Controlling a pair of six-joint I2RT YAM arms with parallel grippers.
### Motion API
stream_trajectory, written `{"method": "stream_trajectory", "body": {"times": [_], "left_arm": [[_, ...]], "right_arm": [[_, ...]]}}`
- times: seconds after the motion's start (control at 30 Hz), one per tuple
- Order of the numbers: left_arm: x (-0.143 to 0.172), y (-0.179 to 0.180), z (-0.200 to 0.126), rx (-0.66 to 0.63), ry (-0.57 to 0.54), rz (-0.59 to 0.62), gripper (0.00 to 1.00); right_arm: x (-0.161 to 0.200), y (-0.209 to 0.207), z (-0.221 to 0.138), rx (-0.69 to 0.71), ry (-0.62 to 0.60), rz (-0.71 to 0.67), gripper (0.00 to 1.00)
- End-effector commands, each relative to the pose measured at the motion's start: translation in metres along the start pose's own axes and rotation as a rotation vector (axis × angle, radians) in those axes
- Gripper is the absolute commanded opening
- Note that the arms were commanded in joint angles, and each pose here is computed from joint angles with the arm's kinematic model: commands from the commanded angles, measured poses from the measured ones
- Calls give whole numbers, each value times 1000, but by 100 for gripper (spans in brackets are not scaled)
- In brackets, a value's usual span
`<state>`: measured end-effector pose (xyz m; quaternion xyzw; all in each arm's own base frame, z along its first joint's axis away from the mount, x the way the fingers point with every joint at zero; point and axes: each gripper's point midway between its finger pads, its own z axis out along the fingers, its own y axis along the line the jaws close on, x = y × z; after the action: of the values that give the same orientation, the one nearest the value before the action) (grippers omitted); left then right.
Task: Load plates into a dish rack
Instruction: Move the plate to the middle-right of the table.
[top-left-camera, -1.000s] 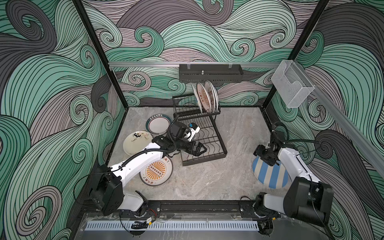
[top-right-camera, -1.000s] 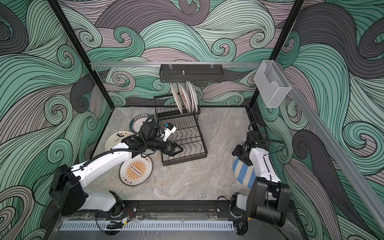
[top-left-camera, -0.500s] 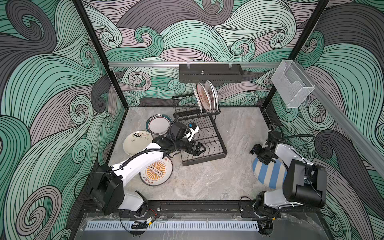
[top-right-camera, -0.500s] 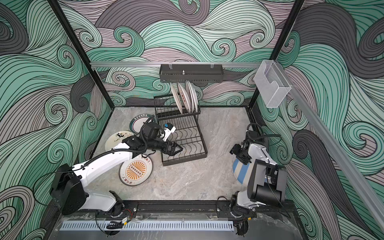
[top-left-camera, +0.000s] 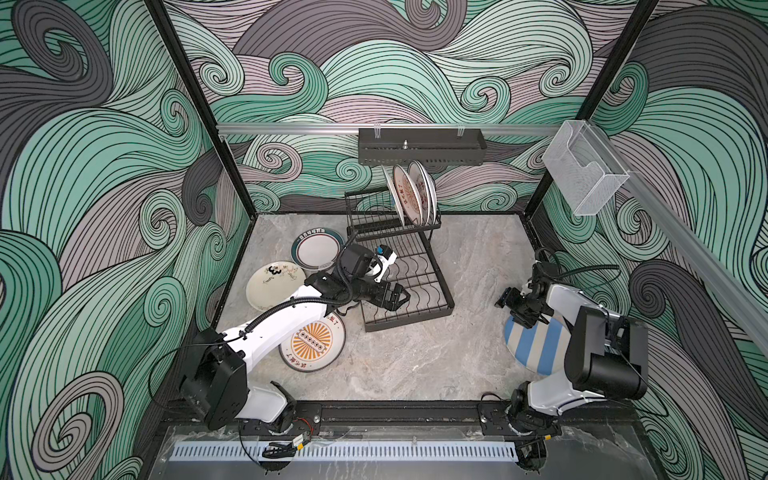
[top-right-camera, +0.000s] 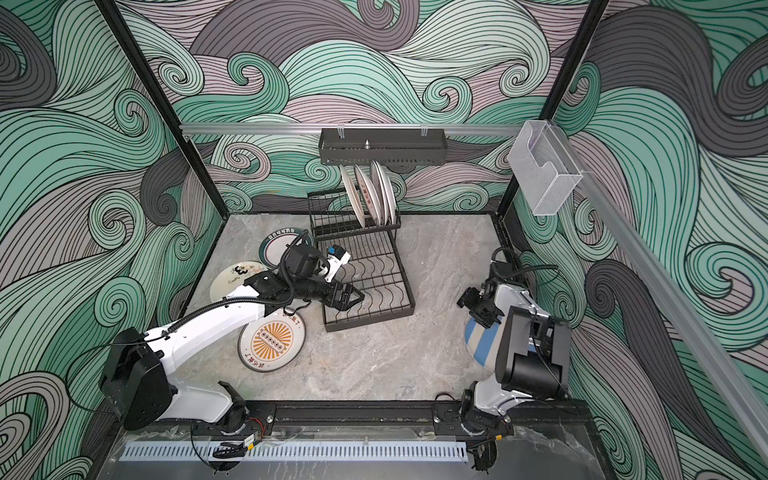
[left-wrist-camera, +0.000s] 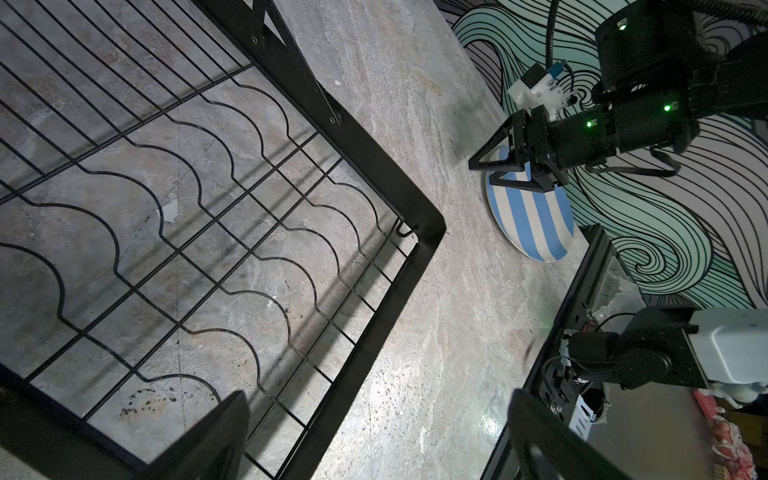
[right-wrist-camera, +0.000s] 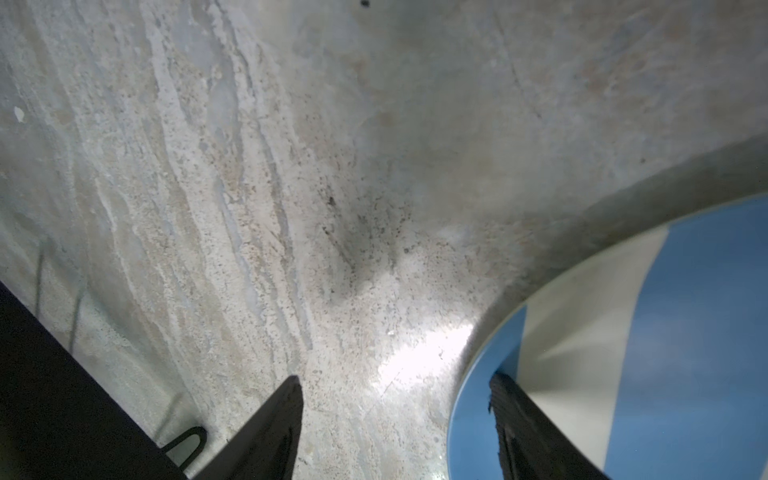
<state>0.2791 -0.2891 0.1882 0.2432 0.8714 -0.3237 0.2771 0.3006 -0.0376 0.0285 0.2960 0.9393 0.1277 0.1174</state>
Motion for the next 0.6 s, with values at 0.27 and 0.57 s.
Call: {"method": "stream_trajectory", "body": {"times": [0.27, 0.57], "left_arm": [[-1, 14, -8, -63, -14, 7, 99], [-4, 27, -9, -104, -16, -7, 99]], "right_arm": [[-14, 52, 13, -87, 4, -62, 72], [-25, 139, 21, -218, 33, -215, 70]]}}
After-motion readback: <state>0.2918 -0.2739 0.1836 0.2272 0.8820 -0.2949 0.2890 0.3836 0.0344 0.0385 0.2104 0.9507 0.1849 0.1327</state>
